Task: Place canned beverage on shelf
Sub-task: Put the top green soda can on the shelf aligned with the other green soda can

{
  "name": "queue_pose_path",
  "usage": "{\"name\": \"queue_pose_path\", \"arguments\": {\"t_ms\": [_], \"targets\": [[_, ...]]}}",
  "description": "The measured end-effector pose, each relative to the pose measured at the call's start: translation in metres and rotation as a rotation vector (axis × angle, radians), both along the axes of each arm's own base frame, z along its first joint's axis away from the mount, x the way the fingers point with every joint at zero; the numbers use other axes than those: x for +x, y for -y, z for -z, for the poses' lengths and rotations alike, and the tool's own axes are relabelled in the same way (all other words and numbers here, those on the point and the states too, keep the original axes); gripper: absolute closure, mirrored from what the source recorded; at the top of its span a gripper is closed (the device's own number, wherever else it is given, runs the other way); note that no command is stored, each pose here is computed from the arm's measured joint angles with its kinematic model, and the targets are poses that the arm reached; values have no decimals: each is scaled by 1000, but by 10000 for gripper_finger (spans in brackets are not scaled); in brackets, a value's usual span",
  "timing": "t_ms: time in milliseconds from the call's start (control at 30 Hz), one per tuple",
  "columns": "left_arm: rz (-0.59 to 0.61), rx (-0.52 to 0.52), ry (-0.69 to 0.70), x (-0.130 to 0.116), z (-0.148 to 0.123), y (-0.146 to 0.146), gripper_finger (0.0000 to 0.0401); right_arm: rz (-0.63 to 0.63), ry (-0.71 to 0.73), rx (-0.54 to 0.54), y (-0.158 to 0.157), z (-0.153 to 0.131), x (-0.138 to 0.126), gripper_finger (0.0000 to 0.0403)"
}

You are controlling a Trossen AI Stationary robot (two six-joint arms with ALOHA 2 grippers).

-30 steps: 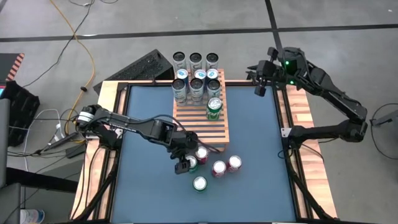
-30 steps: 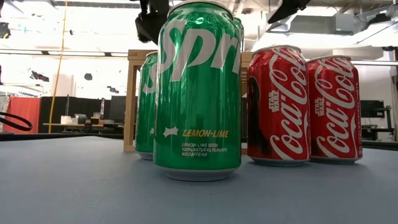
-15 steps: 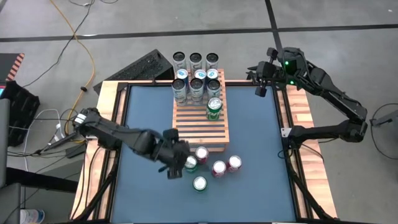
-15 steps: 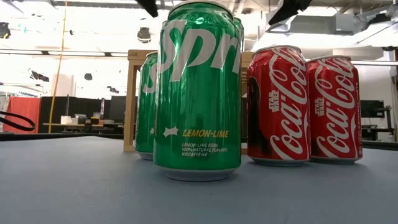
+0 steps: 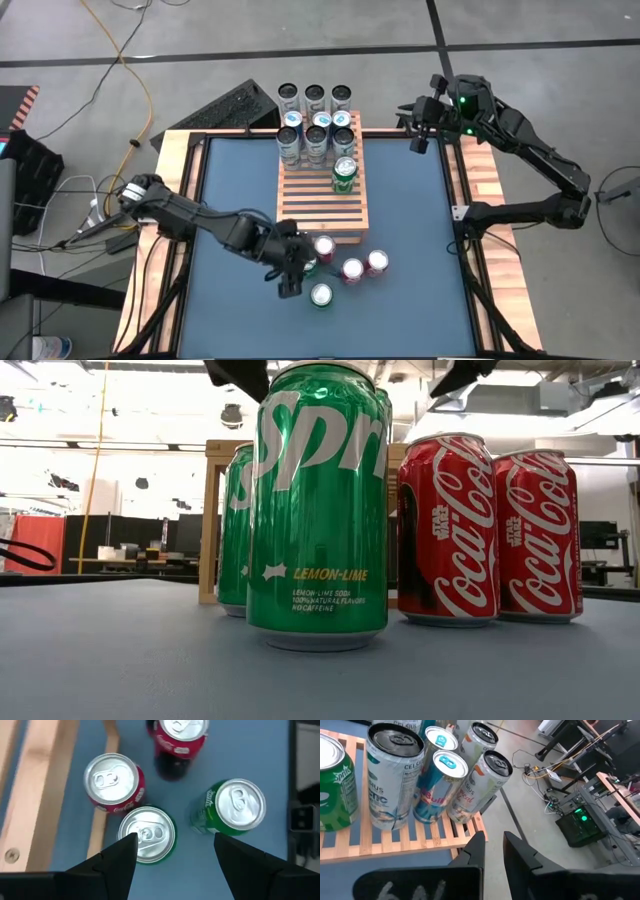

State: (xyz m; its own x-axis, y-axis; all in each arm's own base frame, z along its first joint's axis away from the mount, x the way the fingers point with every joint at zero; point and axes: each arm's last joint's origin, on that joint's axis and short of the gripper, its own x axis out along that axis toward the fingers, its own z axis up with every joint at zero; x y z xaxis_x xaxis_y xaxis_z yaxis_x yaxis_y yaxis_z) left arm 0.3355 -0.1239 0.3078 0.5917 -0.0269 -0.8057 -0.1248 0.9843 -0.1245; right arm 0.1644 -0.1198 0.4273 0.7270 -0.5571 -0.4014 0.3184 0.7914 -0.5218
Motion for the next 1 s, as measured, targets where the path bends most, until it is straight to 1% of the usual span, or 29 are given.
{"name": "queue_pose_path", "arguments": {"t_ms": [67, 133, 200, 267, 333, 467, 567, 633, 700, 800, 900, 1000], "targets": [[49, -26, -19, 2, 1, -5, 153, 0, 4, -3, 0, 0, 0, 339], [117, -50, -43, 9, 7, -8, 153, 0, 7, -5, 0, -1, 0, 339], [194, -75, -69, 13, 15, -6, 153, 0, 7, -5, 0, -1, 0, 339], [237, -97, -78, 15, 18, -5, 153, 0, 7, -5, 1, -1, 1, 339], [261, -85, -81, 14, 17, -5, 153, 0, 8, -6, 1, -1, 1, 339], [307, -26, -95, 12, 18, -9, 153, 7, 16, -7, 2, -1, 1, 339], [284, -4, -101, 10, 15, -12, 153, 13, 25, 3, 2, -1, 1, 339], [276, -1, -137, 6, 15, -17, 149, 17, 33, 10, 2, -2, 1, 339], [262, 29, -173, 1, 11, -23, 139, 22, 41, 19, 2, -2, 1, 339], [200, 79, -204, -4, 3, -33, 111, 22, 51, 13, 2, -3, 1, 339], [195, 130, -229, -6, 3, -37, 71, 22, 70, 0, 3, -5, 2, 339], [171, 107, -215, -4, 2, -36, 38, 20, 66, -5, 3, -5, 2, 339]]}}
